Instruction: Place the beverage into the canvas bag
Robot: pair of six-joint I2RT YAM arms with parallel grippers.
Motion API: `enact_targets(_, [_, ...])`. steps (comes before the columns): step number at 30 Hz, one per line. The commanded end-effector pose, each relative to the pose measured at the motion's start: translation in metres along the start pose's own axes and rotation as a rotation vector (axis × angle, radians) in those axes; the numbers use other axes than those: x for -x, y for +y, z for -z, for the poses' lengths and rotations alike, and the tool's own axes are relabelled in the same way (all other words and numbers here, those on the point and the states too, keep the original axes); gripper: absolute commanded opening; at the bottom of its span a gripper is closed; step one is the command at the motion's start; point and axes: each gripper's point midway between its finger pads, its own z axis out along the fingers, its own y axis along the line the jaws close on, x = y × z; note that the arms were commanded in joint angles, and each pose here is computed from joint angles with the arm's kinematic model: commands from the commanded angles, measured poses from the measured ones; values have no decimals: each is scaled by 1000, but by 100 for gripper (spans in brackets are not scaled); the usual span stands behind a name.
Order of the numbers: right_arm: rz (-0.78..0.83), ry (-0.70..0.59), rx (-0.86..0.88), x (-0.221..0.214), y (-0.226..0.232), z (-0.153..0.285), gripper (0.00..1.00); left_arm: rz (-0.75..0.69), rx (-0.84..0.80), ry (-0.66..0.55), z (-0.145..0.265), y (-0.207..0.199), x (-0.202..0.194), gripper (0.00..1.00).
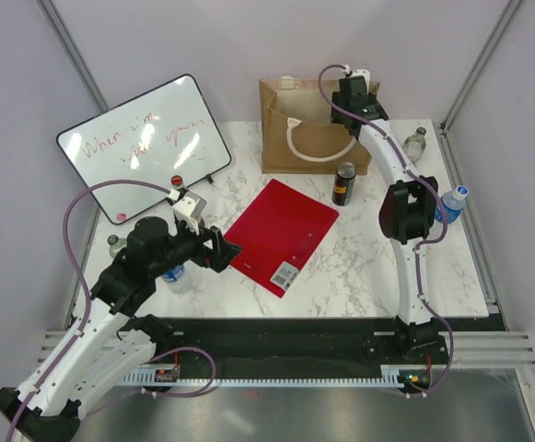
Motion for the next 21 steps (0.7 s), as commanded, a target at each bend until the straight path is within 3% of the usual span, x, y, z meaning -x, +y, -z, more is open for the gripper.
enact_targets(1, [-61,-151,33,72,-16,59,75,-16,-9,-37,1,-3,10,97])
enact_targets(7, [-86,-225,84,107,-27,119,76,-18,-11,-39,2,-3,10,98])
enact_targets(13, [-104,-230,194,114,-26,170,75,-18,-2,-40,2,-2,10,99])
enact_targets(19, [-122,-160,263,91,-33,220,77,-17,15,-43,2,1,11,100])
enact_targets(21, [-120,-77,280,61,-31,221,83,-16,26,-43,2,3,11,100])
